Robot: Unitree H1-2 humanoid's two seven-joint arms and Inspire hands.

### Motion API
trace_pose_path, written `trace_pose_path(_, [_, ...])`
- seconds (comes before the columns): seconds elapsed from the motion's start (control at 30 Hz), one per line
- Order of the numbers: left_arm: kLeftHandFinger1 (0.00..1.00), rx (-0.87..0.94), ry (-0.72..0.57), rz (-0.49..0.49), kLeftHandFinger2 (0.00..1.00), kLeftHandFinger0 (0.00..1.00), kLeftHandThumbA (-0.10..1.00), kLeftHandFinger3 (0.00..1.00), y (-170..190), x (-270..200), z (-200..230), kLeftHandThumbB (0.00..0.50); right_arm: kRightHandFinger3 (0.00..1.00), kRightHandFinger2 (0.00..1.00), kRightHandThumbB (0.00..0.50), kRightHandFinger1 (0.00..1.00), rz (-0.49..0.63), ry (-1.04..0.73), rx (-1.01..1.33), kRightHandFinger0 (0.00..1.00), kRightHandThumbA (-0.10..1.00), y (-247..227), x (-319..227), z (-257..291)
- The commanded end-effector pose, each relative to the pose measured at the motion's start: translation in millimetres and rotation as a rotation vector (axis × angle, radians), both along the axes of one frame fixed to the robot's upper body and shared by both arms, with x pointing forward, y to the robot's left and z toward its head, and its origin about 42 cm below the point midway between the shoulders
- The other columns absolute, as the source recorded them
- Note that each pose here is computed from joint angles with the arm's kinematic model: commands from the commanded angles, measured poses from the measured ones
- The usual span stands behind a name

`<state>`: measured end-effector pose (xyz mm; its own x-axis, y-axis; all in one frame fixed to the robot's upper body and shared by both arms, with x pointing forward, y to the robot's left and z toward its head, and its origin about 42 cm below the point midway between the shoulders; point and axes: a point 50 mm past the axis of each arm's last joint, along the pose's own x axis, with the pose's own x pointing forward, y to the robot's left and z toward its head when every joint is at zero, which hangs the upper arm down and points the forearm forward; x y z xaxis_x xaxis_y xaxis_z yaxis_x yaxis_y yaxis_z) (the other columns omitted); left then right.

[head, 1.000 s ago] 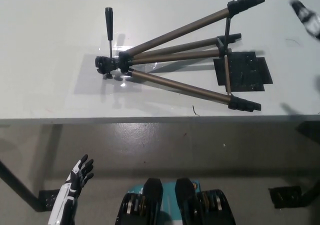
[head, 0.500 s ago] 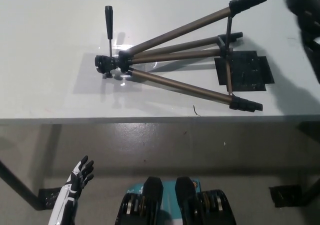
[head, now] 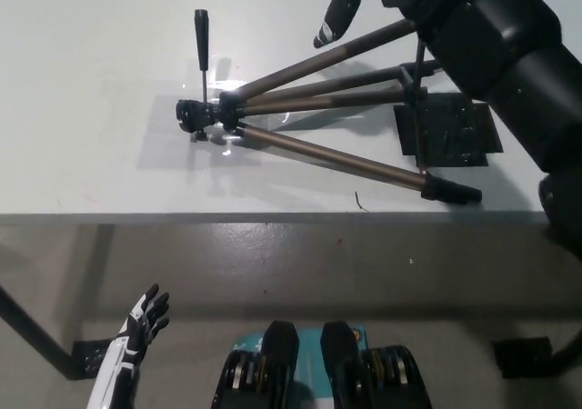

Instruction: A tripod lies near the right hand side of the table and the robot grab a leg of the tripod using its right hand and put it up right.

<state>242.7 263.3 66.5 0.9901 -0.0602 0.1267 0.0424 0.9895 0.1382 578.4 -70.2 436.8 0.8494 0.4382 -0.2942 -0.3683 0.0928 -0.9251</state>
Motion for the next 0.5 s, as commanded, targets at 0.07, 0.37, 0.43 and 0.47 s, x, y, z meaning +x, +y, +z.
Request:
trace_pose_path(0.07, [1.00,0.019,-0.062,-0.021,1.00,1.00,1.00,1.00,5,2,11,0.329,1.00,1.00,0.500,1.00,-0.034,0.022,-0.113,1.00,0.85,-7,4,32])
trace_pose_path(0.37, [1.00,0.016,-0.073,-0.043,1.00,1.00,1.00,1.00,5,9,14,0.309,1.00,1.00,0.500,1.00,-0.147,0.097,-0.157,1.00,0.78,-36,16,-2])
trace_pose_path(0.43, [1.00,0.018,-0.062,-0.042,1.00,1.00,1.00,1.00,4,5,13,0.322,1.00,1.00,0.500,1.00,-0.181,0.109,-0.202,1.00,0.81,-39,18,-14])
trace_pose_path(0.47, [1.00,0.021,-0.064,-0.050,1.00,1.00,1.00,1.00,5,7,14,0.328,1.00,1.00,0.500,1.00,-0.196,0.095,-0.257,1.00,0.86,-44,19,-19])
